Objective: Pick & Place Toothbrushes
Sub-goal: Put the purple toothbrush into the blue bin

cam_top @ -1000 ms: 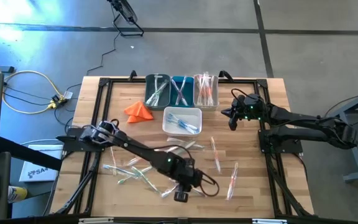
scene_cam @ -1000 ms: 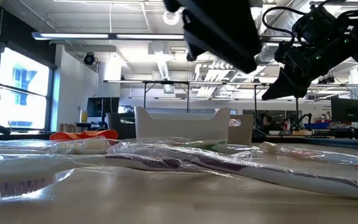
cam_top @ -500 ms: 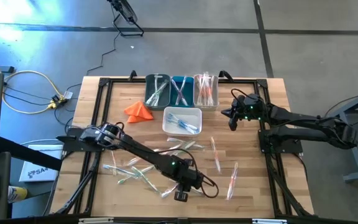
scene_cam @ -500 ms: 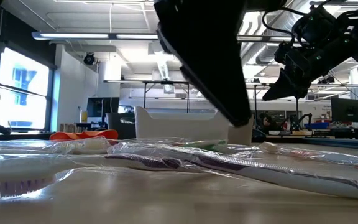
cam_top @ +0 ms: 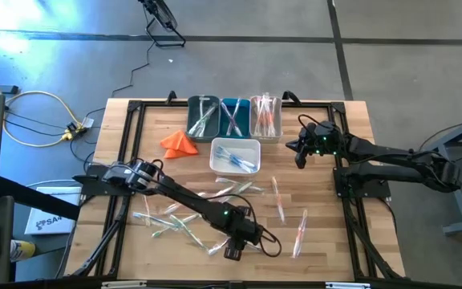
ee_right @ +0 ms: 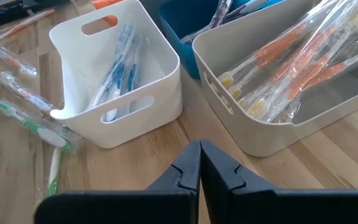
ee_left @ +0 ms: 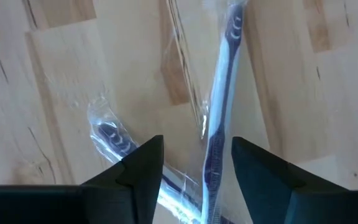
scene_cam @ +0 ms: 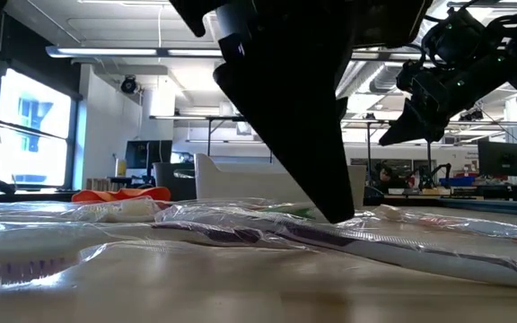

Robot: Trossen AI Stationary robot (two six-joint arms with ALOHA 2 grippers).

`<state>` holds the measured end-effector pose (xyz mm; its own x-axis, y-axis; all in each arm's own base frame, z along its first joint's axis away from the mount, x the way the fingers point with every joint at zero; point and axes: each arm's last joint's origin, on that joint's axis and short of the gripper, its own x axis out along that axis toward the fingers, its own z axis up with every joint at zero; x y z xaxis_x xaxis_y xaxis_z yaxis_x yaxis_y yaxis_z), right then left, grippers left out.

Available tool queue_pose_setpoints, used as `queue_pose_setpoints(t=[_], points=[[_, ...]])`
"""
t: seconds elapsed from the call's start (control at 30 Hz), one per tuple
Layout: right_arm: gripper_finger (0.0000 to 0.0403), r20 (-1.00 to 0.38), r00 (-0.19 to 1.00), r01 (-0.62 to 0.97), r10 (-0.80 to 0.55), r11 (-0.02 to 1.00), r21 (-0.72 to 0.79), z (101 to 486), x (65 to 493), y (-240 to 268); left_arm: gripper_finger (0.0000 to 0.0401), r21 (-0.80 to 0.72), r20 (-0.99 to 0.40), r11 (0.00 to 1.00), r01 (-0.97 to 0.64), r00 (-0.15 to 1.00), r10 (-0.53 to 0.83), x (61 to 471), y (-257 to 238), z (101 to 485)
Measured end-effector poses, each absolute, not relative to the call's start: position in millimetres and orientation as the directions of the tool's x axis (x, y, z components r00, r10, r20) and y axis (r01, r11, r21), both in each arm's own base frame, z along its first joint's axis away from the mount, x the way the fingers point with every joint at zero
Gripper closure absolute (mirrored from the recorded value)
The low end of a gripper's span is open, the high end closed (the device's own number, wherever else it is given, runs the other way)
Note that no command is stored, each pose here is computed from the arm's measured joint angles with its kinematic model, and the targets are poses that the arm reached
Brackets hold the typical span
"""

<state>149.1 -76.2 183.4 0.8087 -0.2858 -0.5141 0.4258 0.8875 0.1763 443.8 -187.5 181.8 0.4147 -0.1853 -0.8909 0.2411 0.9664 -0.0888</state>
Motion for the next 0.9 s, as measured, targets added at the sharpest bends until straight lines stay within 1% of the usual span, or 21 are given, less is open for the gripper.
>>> queue_pose_setpoints(t=[0.17, 0.27, 0.33, 0.53, 0.77, 0.9], points=[[0.0401, -0.514, 0.809, 0.426, -0.286, 0.888, 0.176, 183.4, 149.1, -76.2, 0.0223, -0.087, -0.895, 0.967, 0.239, 0.408, -0.181, 443.1, -187.4, 181.3], [0.0401, -0.514, 0.809, 0.426, -0.286, 0.887, 0.176, 183.4, 149.1, -76.2, 0.0226, -0.099, -0.897, 0.967, 0.236, 0.399, -0.19, 445.8, -188.9, 172.7], [0.0401, -0.515, 0.808, 0.426, -0.286, 0.887, 0.176, 183.4, 149.1, -76.2, 0.0226, -0.102, -0.909, 0.966, 0.236, 0.374, -0.187, 444.4, -188.5, 167.4], [0.0401, -0.515, 0.808, 0.426, -0.285, 0.887, 0.176, 183.3, 149.1, -76.2, 0.0227, -0.14, -0.906, 0.961, 0.238, 0.36, -0.222, 448.1, -191.2, 157.5], [0.0401, -0.515, 0.808, 0.426, -0.286, 0.887, 0.176, 183.3, 149.1, -76.2, 0.0228, -0.153, -0.907, 0.961, 0.228, 0.353, -0.228, 447.9, -191.4, 156.5], [0.0401, -0.515, 0.808, 0.426, -0.286, 0.887, 0.176, 183.4, 149.1, -76.2, 0.0248, -0.152, -0.908, 0.962, 0.228, 0.351, -0.227, 447.9, -191.2, 155.6]])
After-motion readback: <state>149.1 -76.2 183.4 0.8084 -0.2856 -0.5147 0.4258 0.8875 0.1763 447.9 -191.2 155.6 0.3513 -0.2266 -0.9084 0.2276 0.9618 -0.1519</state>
